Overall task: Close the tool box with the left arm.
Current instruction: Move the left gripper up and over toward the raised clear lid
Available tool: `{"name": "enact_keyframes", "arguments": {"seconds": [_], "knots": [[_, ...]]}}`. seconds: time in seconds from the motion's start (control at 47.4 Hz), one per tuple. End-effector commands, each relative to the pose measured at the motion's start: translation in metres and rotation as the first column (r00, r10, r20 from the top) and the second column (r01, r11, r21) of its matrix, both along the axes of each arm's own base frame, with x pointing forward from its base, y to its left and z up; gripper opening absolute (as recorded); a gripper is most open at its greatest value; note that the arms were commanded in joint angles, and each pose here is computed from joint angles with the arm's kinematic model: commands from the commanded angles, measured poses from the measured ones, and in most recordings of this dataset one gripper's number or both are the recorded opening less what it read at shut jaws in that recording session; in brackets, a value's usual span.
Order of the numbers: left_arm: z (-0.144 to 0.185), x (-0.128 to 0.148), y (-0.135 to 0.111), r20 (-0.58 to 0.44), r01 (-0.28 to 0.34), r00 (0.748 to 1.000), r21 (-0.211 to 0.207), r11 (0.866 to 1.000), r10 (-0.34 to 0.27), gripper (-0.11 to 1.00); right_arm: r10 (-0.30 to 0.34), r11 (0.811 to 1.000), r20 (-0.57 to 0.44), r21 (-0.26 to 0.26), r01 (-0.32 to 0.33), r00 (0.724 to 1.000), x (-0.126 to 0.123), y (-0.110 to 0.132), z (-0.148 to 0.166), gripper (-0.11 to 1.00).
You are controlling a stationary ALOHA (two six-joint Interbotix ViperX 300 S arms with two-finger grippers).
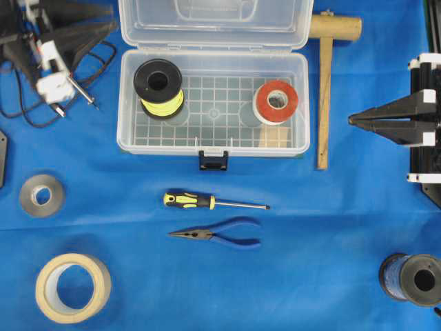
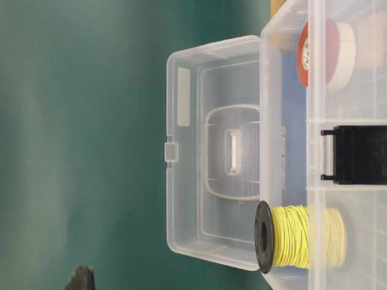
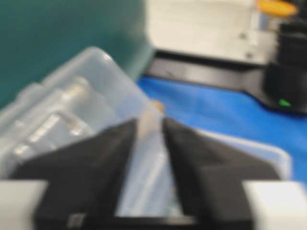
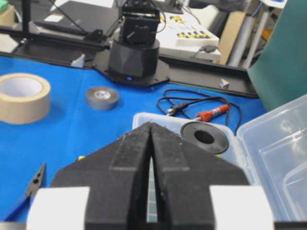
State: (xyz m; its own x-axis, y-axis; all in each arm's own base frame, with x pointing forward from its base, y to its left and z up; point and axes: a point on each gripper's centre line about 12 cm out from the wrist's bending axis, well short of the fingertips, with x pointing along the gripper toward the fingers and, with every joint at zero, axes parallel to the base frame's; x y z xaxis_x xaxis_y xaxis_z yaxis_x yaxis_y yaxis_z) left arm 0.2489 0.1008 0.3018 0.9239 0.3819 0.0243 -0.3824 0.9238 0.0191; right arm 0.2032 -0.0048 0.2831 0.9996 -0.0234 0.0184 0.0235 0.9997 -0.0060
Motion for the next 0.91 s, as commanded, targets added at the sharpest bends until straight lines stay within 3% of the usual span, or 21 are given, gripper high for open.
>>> {"name": "enact_keyframes", "arguments": {"seconds": [0.0,0.105,0.211,0.401,0.506,0.633,0.886], "knots": [[0.017,0.008,0.018,0.038,-0.05,0.998,0.02,0.999,0.05,0.4,-0.002,1.0,0.018,0.001,0.002,1.0,0.003,0.0,0.009,0.0],[0.019,0.018,0.042,0.031,-0.107,0.994,0.021,0.994,0.106,0.72,-0.002,1.0,0.012,0.001,0.002,1.0,0.003,0.0,0.008,0.0],[0.018,0.03,0.065,0.013,-0.154,0.988,0.017,0.988,0.154,0.91,0.0,1.0,0.002,0.001,0.0,1.0,0.004,0.0,0.007,0.0],[0.016,0.049,0.116,-0.046,-0.242,0.969,-0.005,0.97,0.242,0.92,-0.002,1.0,-0.006,0.002,0.002,1.0,0.004,0.0,0.005,0.0],[0.008,0.059,0.14,-0.132,-0.275,0.954,-0.018,0.961,0.27,0.93,-0.002,1.0,-0.017,0.002,0.002,1.0,0.005,0.0,0.003,0.0],[-0.005,0.077,0.157,-0.294,-0.271,0.923,-0.033,0.962,0.25,0.94,-0.002,1.0,-0.031,0.002,0.002,1.0,0.007,-0.001,0.0,0.0],[-0.018,0.097,0.185,-0.482,-0.274,0.85,-0.063,0.96,0.211,0.94,-0.002,1.0,-0.061,0.003,0.002,0.998,0.011,-0.001,-0.008,0.0]]}}
